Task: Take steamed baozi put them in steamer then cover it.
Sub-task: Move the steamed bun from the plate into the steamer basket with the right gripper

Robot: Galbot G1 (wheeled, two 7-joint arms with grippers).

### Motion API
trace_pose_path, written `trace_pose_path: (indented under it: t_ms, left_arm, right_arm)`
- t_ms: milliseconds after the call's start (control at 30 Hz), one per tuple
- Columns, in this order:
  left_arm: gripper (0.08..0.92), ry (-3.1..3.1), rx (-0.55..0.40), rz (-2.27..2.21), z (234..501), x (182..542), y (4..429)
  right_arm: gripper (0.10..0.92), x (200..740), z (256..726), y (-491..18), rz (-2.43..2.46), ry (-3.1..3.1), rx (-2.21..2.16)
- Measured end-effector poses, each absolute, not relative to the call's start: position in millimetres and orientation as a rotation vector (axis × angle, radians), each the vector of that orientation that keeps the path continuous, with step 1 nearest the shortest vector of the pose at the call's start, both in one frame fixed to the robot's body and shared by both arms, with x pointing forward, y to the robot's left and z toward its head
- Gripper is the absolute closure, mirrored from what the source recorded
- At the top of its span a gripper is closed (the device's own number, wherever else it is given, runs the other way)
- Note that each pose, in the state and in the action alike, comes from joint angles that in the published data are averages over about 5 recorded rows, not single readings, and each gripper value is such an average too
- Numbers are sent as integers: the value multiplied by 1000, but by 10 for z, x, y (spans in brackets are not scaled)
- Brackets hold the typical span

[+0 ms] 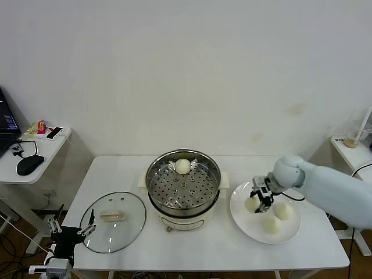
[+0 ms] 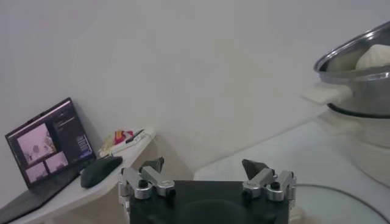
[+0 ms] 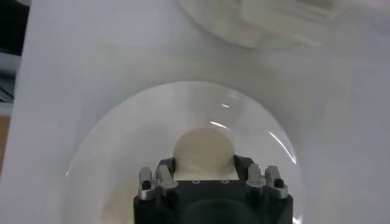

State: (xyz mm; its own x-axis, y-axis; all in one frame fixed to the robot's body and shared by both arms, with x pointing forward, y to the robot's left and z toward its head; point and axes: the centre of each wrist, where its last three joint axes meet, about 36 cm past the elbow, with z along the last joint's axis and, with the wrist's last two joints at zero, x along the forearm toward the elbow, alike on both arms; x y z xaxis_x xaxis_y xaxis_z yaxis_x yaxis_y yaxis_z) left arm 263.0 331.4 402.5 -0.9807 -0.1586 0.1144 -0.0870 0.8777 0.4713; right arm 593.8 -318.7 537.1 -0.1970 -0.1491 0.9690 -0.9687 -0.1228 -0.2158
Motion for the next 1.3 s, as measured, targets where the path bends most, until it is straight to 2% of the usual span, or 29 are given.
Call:
trace_pose_path:
  t_ms: [267, 433, 600, 967, 1300]
  left_arm:
    - [177, -2909, 177, -726, 4069, 2668, 3317]
    - [177, -2907, 174, -726, 4050, 2695, 3338]
    - [177, -2902, 179, -727, 4027, 2713, 3359]
    - [177, -2881, 218, -728, 3962, 2702, 3430]
    - [177, -2877, 241, -724, 3949, 2678, 3454]
  right_arm:
    - [404, 6045, 6211, -3019, 1466, -1505, 1297]
    - [403, 6100, 6631, -2670, 1495, -1573, 1323]
    - [403, 6141, 6835, -2177, 1494, -1607, 1379]
    - [396, 6138, 6695, -988, 1440, -1559, 1507]
    - [394, 6101, 6302, -280, 1415, -1506, 1518]
